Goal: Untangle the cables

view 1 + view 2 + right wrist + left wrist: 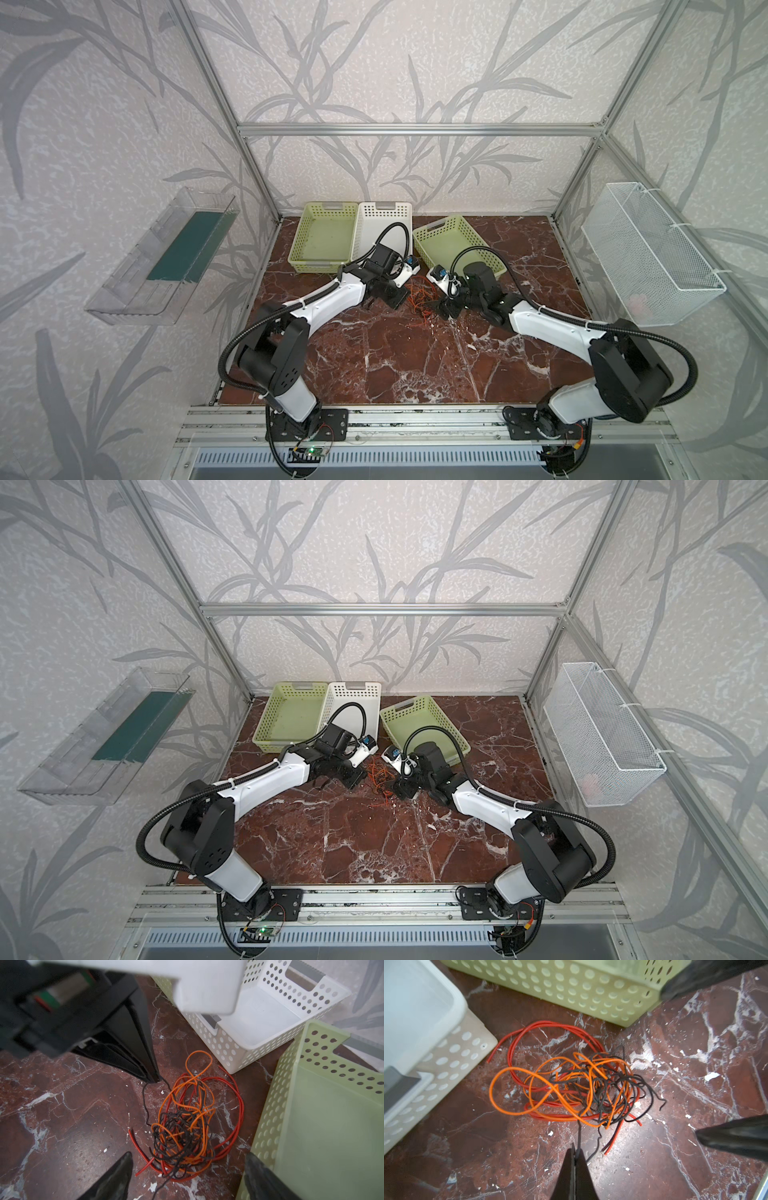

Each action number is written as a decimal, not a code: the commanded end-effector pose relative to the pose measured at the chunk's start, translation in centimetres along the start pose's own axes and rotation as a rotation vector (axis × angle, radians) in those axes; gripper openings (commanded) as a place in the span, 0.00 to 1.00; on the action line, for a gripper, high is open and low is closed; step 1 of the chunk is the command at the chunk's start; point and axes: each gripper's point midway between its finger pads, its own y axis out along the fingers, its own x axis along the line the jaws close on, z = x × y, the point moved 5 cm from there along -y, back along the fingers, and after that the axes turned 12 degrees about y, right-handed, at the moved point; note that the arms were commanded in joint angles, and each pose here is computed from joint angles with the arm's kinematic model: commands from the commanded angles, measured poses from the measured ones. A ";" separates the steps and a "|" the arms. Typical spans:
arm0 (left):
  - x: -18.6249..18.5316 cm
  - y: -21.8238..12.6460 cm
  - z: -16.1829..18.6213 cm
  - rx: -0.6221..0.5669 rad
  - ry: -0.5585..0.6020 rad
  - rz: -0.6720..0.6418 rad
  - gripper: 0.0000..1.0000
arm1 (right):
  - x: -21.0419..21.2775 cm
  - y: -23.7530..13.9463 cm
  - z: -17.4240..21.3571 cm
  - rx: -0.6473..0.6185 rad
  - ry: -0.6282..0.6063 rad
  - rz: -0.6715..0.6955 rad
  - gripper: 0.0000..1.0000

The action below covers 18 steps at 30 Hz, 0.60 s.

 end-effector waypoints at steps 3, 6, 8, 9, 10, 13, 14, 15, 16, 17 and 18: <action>-1.5 -2.3 -2.2 -0.082 0.049 0.037 0.00 | 0.8 0.8 -2.6 -0.110 0.030 -0.058 0.86; -2.1 -3.3 -3.2 -0.106 0.072 0.058 0.00 | 0.4 1.4 -3.1 -0.143 0.056 -0.039 0.86; -2.7 -3.9 -3.7 -0.107 0.102 0.065 0.00 | 0.1 1.6 -3.4 -0.155 0.079 -0.023 0.86; -2.8 -4.2 -3.9 -0.105 0.112 0.062 0.00 | 0.0 1.7 -3.7 -0.160 0.092 -0.021 0.86; -3.0 -4.4 -4.2 -0.108 0.122 0.064 0.00 | -0.1 1.8 -3.9 -0.165 0.100 -0.021 0.86; -3.5 -5.3 -5.1 -0.139 0.143 0.073 0.00 | -0.3 2.5 -4.1 -0.171 0.129 -0.019 0.86; -3.7 -5.7 -5.5 -0.154 0.149 0.079 0.00 | -0.5 2.7 -4.0 -0.166 0.143 -0.010 0.86; -3.7 -6.1 -5.8 -0.168 0.153 0.085 0.00 | -0.8 3.0 -3.9 -0.163 0.160 0.007 0.85; -3.8 -6.4 -6.1 -0.178 0.158 0.091 0.00 | -1.1 3.1 -3.9 -0.163 0.174 0.024 0.85; -4.0 -6.9 -6.4 -0.190 0.167 0.097 0.00 | -1.3 3.3 -3.8 -0.164 0.185 0.039 0.85; -4.0 -7.3 -6.8 -0.198 0.173 0.103 0.00 | -1.4 3.4 -3.8 -0.163 0.191 0.040 0.84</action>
